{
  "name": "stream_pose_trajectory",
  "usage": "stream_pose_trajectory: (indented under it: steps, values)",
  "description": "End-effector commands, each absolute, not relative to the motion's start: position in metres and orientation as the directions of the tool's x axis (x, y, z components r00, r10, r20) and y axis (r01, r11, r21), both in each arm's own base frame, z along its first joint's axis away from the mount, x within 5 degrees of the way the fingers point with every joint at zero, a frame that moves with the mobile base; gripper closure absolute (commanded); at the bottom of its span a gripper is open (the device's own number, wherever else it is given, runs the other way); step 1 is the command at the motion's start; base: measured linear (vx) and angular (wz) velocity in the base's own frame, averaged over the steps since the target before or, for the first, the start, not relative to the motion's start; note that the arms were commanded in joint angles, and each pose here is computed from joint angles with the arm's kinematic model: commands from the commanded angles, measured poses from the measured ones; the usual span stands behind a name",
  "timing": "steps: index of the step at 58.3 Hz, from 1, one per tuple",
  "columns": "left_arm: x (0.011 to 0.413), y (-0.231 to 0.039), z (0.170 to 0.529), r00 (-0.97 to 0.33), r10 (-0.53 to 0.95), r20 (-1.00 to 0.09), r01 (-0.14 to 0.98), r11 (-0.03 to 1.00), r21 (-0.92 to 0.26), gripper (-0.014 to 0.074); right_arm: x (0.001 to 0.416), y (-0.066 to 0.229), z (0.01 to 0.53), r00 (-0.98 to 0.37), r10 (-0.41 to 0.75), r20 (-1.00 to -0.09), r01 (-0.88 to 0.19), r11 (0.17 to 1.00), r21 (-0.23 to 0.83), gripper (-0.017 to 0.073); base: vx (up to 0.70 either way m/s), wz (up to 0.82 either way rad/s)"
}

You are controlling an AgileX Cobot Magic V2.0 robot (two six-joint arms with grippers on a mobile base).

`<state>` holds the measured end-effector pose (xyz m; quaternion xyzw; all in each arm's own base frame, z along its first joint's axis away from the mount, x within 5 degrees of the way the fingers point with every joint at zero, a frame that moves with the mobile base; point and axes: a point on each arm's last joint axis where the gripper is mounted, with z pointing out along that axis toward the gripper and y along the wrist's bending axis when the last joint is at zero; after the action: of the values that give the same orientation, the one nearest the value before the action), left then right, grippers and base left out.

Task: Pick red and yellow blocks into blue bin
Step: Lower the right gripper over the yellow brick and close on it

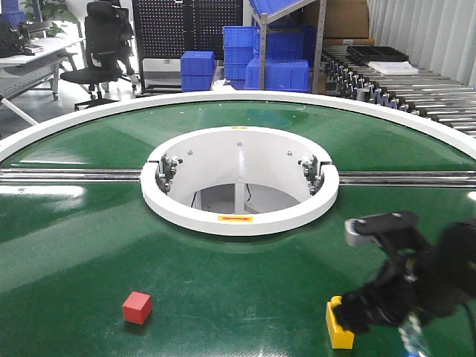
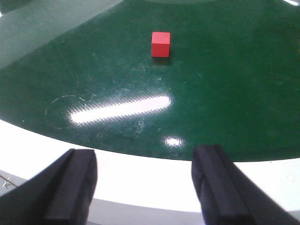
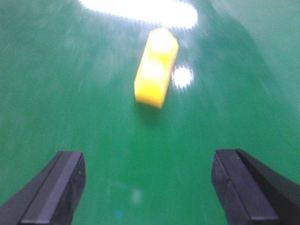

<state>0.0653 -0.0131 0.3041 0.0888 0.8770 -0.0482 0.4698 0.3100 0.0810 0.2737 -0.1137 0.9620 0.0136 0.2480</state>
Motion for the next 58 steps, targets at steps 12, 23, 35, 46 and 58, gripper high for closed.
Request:
stream_pose_trajectory:
  steps: [12, 23, 35, 46, 58]
  values:
    - [0.07, -0.015, 0.318, -0.467, 0.093, -0.879, 0.211, 0.977, -0.009, 0.006, 0.374, 0.095, 0.266, -0.845, -0.109, -0.524, -0.123, 0.992, -0.008, -0.0031, 0.0, 0.0]
    - [0.07, -0.015, 0.318, -0.467, 0.093, -0.879, 0.211, 0.977, -0.009, 0.006, 0.399, 0.096, 0.242, -0.864, -0.079, -0.498, -0.063, 0.997, -0.049, -0.0031, 0.0, 0.0]
    - [0.07, -0.015, 0.318, -0.467, 0.093, -0.879, 0.211, 0.977, -0.009, 0.006, 0.408, 0.098, 0.213, -0.893, -0.054, -0.447, -0.034, 0.998, -0.053, -0.0025, 0.0, 0.0]
    - [0.07, -0.015, 0.318, -0.467, 0.093, -0.879, 0.211, 0.977, -0.009, 0.006, 0.407, 0.099, 0.208, -0.902, -0.065, -0.426, -0.046, 0.997, -0.055, 0.0102, 0.0, 0.0]
    - [0.07, -0.015, 0.318, -0.467, 0.094, -0.879, 0.211, 0.978, -0.008, 0.006, 0.406, 0.099, 0.211, -0.904, -0.061, -0.423, -0.045, 0.998, -0.049, 0.0318, 0.0, 0.0]
